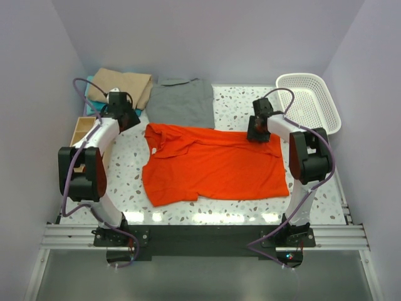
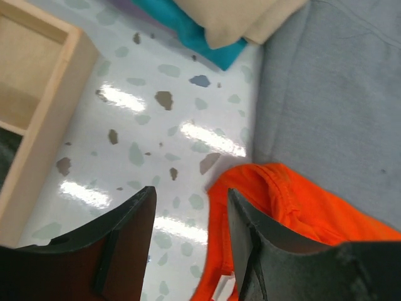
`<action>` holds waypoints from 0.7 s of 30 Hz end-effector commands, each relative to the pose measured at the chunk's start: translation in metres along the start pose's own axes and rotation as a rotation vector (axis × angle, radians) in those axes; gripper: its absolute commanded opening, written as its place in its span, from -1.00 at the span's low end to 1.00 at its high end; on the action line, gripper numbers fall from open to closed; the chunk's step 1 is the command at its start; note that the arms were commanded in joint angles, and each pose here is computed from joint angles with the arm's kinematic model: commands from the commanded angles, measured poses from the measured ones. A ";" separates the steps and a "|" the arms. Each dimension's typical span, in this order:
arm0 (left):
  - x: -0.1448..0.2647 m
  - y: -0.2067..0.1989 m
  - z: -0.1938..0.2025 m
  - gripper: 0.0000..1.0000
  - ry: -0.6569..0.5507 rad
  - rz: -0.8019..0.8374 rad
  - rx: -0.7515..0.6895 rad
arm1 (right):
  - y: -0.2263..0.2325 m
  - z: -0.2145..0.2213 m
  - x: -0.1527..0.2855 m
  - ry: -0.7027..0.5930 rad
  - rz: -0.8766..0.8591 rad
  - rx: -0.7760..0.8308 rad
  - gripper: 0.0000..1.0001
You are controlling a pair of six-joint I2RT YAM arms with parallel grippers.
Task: Fold and stack the t-shirts
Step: Fold the tshirt
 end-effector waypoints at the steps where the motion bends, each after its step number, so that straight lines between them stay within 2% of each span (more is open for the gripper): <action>1: 0.011 -0.026 -0.010 0.08 -0.056 0.273 0.013 | -0.020 0.021 -0.016 0.105 0.100 0.024 0.04; 2: 0.014 -0.037 -0.005 0.08 -0.026 0.392 0.007 | -0.019 0.022 -0.017 0.109 0.097 0.025 0.04; 5: 0.017 -0.068 -0.002 0.07 -0.008 0.558 -0.009 | -0.019 0.022 -0.017 0.111 0.095 0.027 0.04; 9: 0.018 -0.108 0.005 0.07 0.016 0.683 -0.069 | -0.018 0.022 -0.017 0.112 0.088 0.029 0.04; 13: 0.019 -0.134 0.009 0.07 0.024 0.893 -0.014 | -0.018 0.022 -0.018 0.117 0.085 0.031 0.04; 16: 0.008 -0.138 0.018 0.06 0.072 0.892 -0.003 | -0.018 0.021 -0.017 0.114 0.086 0.030 0.04; 21: -0.001 -0.119 0.031 0.06 0.100 0.699 -0.032 | -0.019 0.023 -0.017 0.116 0.088 0.031 0.04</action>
Point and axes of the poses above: each gripper's point midway between its finger pads, its own x axis back along the fingers, its own y axis along the line the jaws close on, z = x × y, the point moved 8 cm from there along x, back along the fingers, and after that the axes turned 5 degrees about -x, right-handed, at the moved point
